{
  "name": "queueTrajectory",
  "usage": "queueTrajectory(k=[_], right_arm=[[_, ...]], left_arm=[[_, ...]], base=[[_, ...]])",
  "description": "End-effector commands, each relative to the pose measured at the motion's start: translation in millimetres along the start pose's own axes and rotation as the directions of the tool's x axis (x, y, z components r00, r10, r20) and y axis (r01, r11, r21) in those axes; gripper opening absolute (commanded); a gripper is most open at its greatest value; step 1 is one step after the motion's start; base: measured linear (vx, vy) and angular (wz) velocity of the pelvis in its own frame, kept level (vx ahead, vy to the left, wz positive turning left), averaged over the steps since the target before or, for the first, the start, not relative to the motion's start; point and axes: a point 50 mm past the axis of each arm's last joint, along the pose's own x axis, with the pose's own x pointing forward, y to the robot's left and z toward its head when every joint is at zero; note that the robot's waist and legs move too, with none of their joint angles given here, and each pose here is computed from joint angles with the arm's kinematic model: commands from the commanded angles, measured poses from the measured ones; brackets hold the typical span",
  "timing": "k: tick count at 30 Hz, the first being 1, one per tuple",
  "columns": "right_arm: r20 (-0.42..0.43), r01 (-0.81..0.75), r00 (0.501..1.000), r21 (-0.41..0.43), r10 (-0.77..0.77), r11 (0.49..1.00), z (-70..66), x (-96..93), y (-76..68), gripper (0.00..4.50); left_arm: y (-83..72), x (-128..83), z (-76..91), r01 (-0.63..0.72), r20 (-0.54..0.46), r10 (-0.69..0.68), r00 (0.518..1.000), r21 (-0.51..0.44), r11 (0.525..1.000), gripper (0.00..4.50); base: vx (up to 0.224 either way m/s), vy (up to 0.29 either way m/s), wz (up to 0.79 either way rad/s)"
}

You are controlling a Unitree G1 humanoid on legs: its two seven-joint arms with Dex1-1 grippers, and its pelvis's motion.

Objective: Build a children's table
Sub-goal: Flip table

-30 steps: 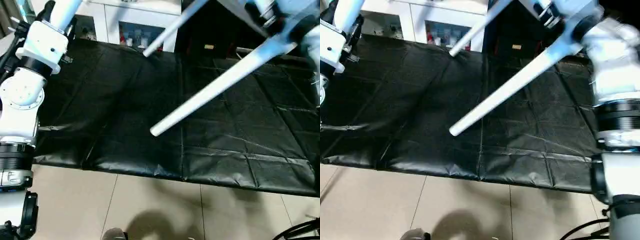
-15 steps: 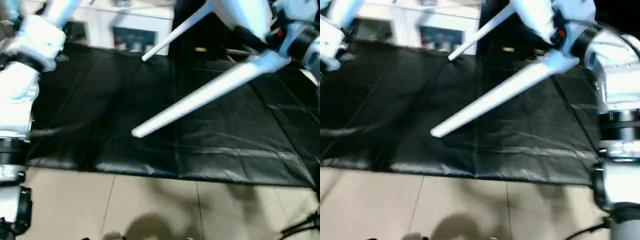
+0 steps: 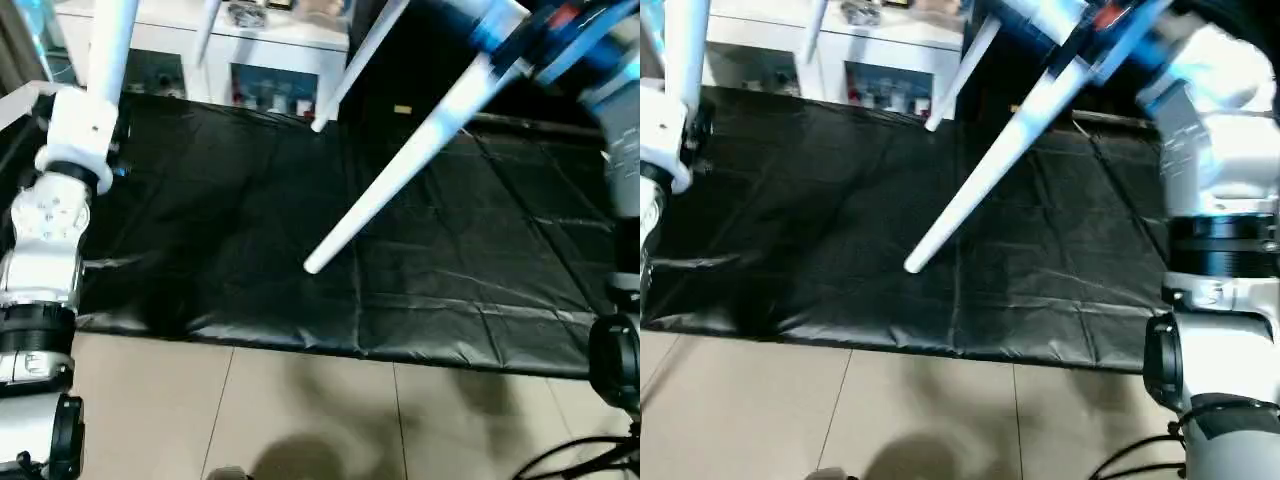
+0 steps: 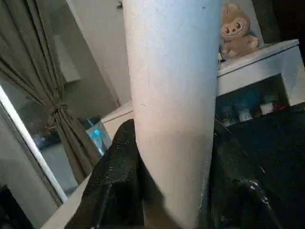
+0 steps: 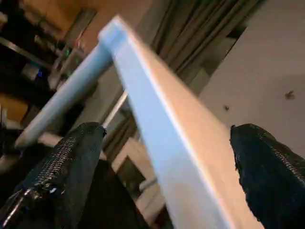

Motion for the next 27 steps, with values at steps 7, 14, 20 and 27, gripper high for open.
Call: queueTrajectory(k=[7, 14, 20, 27], right_arm=[[-0.085, -0.079, 0.992, 0.126, 0.090, 0.989, -29.3, -16.3, 37.0, 4.50], [-0.255, -0.050, 0.960, 0.242, 0.113, 0.969, -76.0, -37.8, 76.9, 4.50], [-0.441, 0.189, 0.896, 0.299, -0.040, 0.935, -120.1, -58.2, 94.1, 4.50], [-0.592, 0.425, 0.785, 0.302, -0.182, 0.853, -163.4, -78.9, 124.1, 4.50]], left_arm=[[-49.7, -15.4, -36.0, 0.260, -0.094, -0.259, 0.961, -0.004, 0.966, 1.54], [-71.6, -28.0, -58.2, 0.345, -0.164, -0.351, 0.922, -0.066, 0.936, 1.54], [-87.2, -35.0, -72.2, 0.397, -0.224, -0.407, 0.886, -0.090, 0.913, 1.54], [-102.9, -41.8, -87.0, 0.444, -0.300, -0.447, 0.843, -0.079, 0.892, 1.54]], base=[[0.000, 0.000, 0.00], [0.000, 0.000, 0.00], [-0.028, -0.031, 0.05], [0.009, -0.016, 0.00]])
